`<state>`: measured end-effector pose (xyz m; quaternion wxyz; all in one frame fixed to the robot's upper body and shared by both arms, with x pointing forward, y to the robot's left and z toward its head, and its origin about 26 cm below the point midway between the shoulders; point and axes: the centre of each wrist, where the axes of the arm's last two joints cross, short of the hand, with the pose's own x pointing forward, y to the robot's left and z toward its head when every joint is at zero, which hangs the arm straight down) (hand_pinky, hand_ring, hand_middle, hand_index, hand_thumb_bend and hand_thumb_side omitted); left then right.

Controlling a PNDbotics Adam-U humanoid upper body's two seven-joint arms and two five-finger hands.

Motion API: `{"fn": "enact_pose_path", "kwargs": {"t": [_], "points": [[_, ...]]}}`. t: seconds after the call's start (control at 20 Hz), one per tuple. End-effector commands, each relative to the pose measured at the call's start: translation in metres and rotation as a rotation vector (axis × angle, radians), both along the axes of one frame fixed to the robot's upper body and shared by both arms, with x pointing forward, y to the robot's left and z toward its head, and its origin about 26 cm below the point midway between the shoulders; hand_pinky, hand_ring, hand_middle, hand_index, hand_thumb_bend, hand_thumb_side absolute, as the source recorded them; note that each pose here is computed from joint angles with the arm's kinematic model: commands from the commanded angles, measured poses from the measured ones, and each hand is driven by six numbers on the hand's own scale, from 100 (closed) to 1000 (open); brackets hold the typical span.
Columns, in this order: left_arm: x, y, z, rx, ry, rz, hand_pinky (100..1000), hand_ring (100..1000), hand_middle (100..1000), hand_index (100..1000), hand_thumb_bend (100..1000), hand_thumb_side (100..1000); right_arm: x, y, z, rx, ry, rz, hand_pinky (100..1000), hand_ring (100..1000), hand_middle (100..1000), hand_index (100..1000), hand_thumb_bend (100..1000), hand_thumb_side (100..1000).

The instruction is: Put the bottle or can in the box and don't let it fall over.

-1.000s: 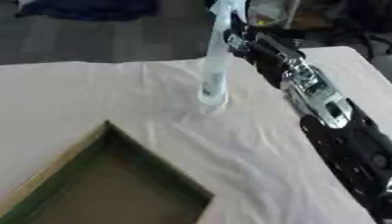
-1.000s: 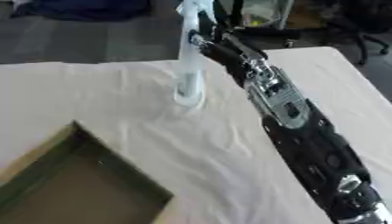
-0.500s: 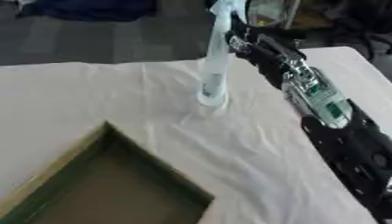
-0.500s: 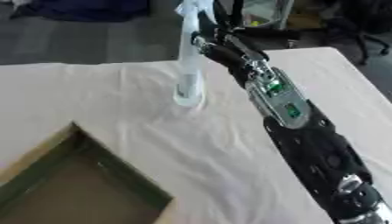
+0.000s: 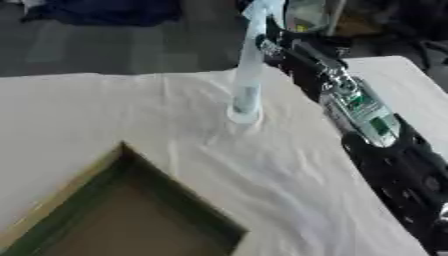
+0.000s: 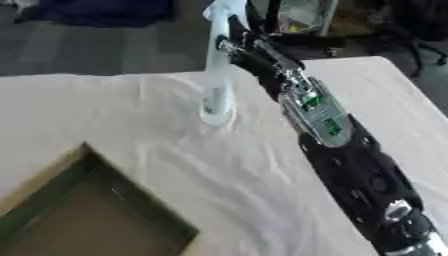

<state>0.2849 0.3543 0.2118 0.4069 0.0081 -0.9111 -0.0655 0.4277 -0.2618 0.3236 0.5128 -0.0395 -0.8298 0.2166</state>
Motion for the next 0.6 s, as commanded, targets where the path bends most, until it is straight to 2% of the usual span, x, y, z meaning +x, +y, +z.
{"fn": "enact_pose_path", "kwargs": {"t": [0.05,0.6], "points": [[-0.0014,0.0025,0.01,0.035,-0.027,0.006,983,1000,984,722,100,760,-0.0048,-0.0067,0.0178,-0.005,-0.042,-0.006,1000,1000,1000,1000,100,546],[-0.0012,0.0025,0.0104,0.039,-0.031,0.005,984,1000,984,722,100,761,-0.0052,-0.0059,0.0223,-0.012,-0.052,0.006,1000,1000,1000,1000,100,548]]}}
